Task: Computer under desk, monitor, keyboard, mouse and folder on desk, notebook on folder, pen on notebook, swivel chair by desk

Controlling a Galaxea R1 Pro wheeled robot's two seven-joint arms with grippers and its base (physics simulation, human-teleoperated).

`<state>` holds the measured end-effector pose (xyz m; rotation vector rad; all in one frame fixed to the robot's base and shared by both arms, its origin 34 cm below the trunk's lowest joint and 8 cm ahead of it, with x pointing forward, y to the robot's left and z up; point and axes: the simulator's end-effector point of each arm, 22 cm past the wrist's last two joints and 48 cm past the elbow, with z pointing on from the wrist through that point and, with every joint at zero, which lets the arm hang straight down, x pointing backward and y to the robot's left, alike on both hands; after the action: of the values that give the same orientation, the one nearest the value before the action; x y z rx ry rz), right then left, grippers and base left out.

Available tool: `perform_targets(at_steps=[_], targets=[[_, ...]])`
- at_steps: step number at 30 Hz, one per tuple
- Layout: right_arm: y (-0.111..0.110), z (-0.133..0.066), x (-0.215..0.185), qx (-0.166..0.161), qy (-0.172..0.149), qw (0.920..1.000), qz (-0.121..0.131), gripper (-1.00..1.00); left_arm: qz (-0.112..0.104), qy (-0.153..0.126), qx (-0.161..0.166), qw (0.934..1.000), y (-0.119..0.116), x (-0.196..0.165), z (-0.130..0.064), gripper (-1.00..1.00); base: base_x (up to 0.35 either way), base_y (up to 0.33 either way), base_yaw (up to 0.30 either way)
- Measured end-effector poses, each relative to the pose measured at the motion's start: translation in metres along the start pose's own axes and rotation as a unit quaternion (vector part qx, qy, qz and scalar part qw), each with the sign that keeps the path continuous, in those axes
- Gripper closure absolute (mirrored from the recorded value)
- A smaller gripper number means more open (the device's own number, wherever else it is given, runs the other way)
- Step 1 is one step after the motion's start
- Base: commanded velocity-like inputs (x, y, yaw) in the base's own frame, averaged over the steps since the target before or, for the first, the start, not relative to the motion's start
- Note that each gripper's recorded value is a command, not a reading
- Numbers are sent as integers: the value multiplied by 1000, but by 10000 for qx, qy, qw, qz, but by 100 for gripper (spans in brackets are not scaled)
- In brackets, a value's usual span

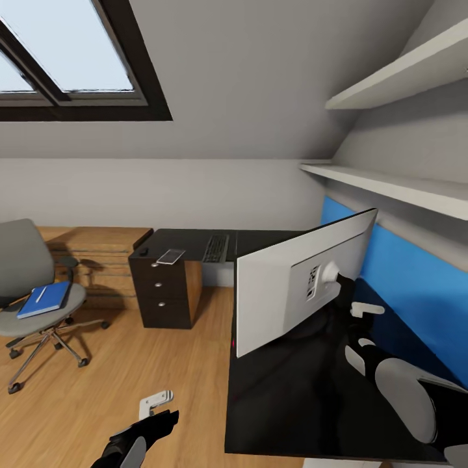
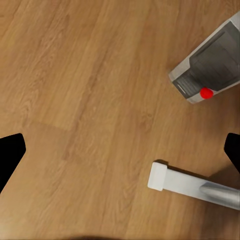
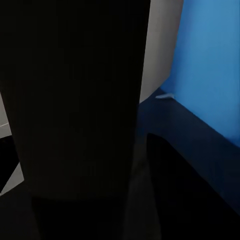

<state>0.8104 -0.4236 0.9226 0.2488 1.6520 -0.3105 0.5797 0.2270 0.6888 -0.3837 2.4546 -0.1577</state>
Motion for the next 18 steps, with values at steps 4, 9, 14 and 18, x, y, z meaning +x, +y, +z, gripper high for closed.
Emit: perform_targets(at_steps=[4, 9, 14, 18], targets=[[0, 0, 0, 5, 0, 10000, 4, 100, 1, -2, -4, 10000, 0, 0, 0, -100, 130, -147, 0], [-1, 0, 0, 11, 2, 10000, 8, 100, -9, -1, -2, 10000, 0, 0, 0, -100, 39, -30, 0], [-1, 0, 0, 19, -1, 10000, 17, 100, 3, -2, -6, 10000, 0, 0, 0, -100, 125, -55, 0], [-1, 0, 0, 16, 0, 10000, 13, 100, -3, 0, -1, 10000, 0, 0, 0, -100, 19, -9, 0]])
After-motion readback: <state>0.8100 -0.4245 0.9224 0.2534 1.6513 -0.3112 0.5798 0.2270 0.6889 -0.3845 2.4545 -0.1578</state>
